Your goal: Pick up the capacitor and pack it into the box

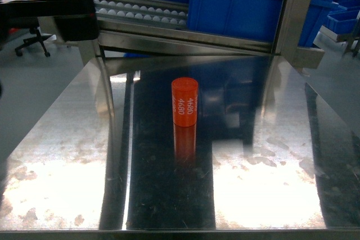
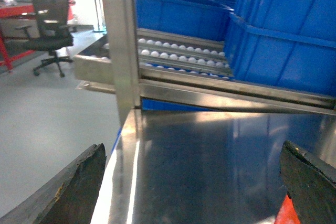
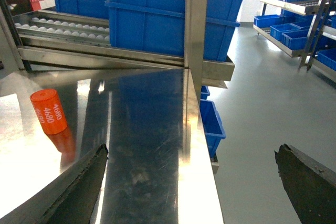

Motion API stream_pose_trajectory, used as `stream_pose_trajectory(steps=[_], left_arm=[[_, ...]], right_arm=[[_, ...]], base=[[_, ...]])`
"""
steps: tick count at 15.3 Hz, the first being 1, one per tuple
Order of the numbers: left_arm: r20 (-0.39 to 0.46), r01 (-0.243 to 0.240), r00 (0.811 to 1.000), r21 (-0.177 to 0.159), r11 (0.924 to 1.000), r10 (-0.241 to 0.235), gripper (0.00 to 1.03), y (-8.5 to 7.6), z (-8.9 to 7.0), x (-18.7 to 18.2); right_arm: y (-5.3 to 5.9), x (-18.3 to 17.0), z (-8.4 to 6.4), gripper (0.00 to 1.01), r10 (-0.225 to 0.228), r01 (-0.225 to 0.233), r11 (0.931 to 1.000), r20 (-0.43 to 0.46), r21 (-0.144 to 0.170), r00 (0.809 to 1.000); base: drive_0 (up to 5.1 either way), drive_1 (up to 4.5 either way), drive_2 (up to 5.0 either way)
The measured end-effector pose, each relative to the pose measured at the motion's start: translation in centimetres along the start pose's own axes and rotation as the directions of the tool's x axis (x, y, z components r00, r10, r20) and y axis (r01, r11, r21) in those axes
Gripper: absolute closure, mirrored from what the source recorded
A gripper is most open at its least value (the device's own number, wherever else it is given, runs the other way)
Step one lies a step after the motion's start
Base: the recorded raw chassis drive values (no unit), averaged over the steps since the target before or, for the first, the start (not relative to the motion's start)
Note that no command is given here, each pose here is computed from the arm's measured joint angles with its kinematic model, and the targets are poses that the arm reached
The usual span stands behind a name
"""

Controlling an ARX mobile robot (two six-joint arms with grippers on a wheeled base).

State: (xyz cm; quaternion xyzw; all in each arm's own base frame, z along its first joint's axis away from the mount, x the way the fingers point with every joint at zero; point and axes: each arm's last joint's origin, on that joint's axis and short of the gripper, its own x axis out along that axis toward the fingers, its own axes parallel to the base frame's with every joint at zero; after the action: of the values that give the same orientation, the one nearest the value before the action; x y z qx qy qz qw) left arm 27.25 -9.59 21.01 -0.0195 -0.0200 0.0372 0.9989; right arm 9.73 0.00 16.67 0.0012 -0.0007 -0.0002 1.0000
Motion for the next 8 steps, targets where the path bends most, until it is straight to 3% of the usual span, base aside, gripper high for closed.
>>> stream_pose_trajectory(steps=[2, 3, 5, 8], left_arm=[[-0.021, 0.113, 0.993, 0.006, 0.9935, -0.113, 0.05, -2.1, -0.4, 3.6], [-0.033, 0.169, 0.985, 0.008, 0.9856, -0.168, 0.05, -3.1, -0.7, 5.3], [-0.052, 0.261, 0.964, 0.007, 0.9654, -0.26, 0.05, -4.5, -1.2, 8.1], [-0.066, 0.36, 0.931, -0.001, 0.9331, -0.359, 0.05, -5.8, -2.1, 10.8]], right_arm=[[0.0, 0.0, 0.0, 0.03, 0.0, 0.0, 1.0, 0.0, 0.0, 1.0], [0.0, 0.0, 0.0, 0.03, 0.0, 0.0, 1.0, 0.0, 0.0, 1.0], [0.0, 0.0, 0.0, 0.03, 0.0, 0.0, 1.0, 0.0, 0.0, 1.0], [0.0, 0.0, 0.0, 0.03, 0.0, 0.0, 1.0, 0.0, 0.0, 1.0]], base=[[0.0, 0.0, 0.0], [0.0, 0.0, 0.0], [0.0, 0.0, 0.0], [0.0, 0.0, 0.0]])
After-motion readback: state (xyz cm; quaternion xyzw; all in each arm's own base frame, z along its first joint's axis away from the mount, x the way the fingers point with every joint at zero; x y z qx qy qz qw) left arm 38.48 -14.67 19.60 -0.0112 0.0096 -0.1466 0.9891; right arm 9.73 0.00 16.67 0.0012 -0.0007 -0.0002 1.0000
